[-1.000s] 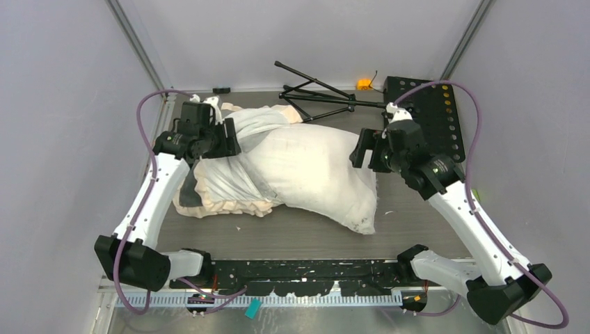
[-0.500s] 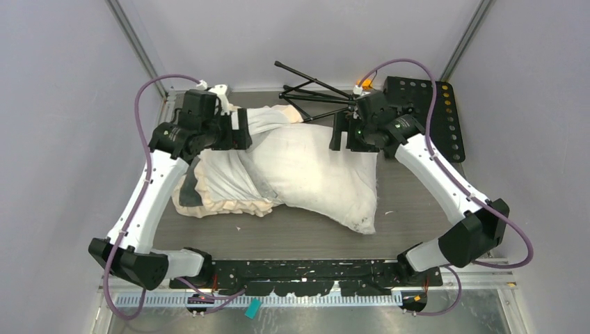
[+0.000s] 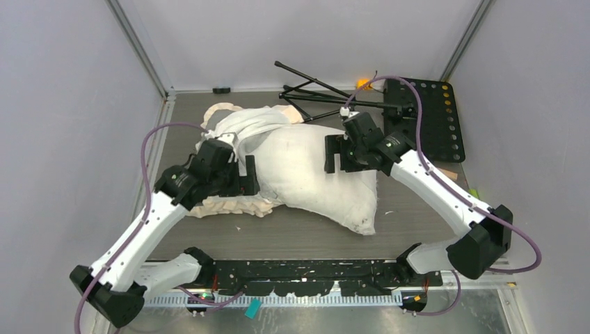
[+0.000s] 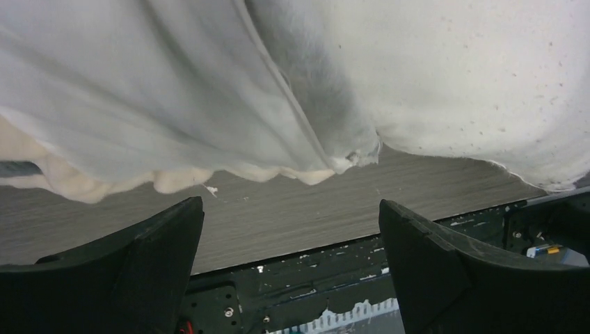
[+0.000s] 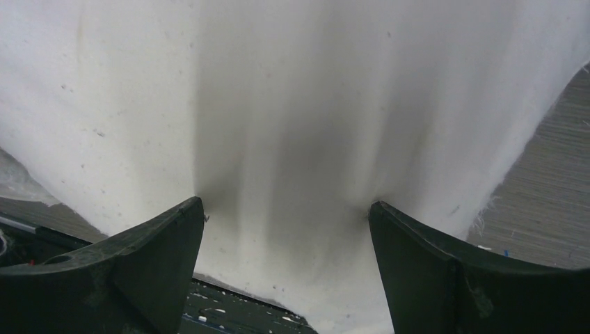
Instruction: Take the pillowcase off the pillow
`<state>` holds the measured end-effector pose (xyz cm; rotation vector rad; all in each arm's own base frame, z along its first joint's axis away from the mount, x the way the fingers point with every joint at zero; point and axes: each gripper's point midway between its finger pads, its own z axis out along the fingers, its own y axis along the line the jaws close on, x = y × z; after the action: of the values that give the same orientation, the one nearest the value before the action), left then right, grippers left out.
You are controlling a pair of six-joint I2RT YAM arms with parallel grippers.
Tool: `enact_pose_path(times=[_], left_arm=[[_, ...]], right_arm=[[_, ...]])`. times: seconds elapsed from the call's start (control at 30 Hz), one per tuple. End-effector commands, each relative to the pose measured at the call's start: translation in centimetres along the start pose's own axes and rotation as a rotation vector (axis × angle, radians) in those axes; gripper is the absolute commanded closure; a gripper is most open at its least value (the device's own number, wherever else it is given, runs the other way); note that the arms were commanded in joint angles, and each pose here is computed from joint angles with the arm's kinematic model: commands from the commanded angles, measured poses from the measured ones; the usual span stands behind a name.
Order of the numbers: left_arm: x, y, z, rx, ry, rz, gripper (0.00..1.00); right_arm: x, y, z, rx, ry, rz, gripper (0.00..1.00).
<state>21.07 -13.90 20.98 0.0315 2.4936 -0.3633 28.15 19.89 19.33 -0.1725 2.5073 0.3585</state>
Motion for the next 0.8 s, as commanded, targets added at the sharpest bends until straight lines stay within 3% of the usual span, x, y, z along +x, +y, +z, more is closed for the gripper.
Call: enact_pose_path(times=[0.0,0.33,0.63,0.77], left_arm=[[0.1,-0.9,-1.2,0.06,-0.098,-0.163,0.0],[1.4,-3.0,1.3,0.182,-0.167,-0.422,0.0],[-0.1,-4.7,2.8,0.23,-0.2,-0.47,0.0],[-0.4,-4.1,3.9,0.175,-0.21,-0.492,0.0]], right_arm=[[0.3,-1.0,-2.7,0.013,-0.083,0.018,0.07],[3.7,-1.9,-4.0,-0.004,-0.066,0.058,0.07],[7.0,-0.3,-3.1,-0.088,-0.001,0.079,0.07],[7.6,0.1,-2.5,-0.092,0.016,0.074,0.07]])
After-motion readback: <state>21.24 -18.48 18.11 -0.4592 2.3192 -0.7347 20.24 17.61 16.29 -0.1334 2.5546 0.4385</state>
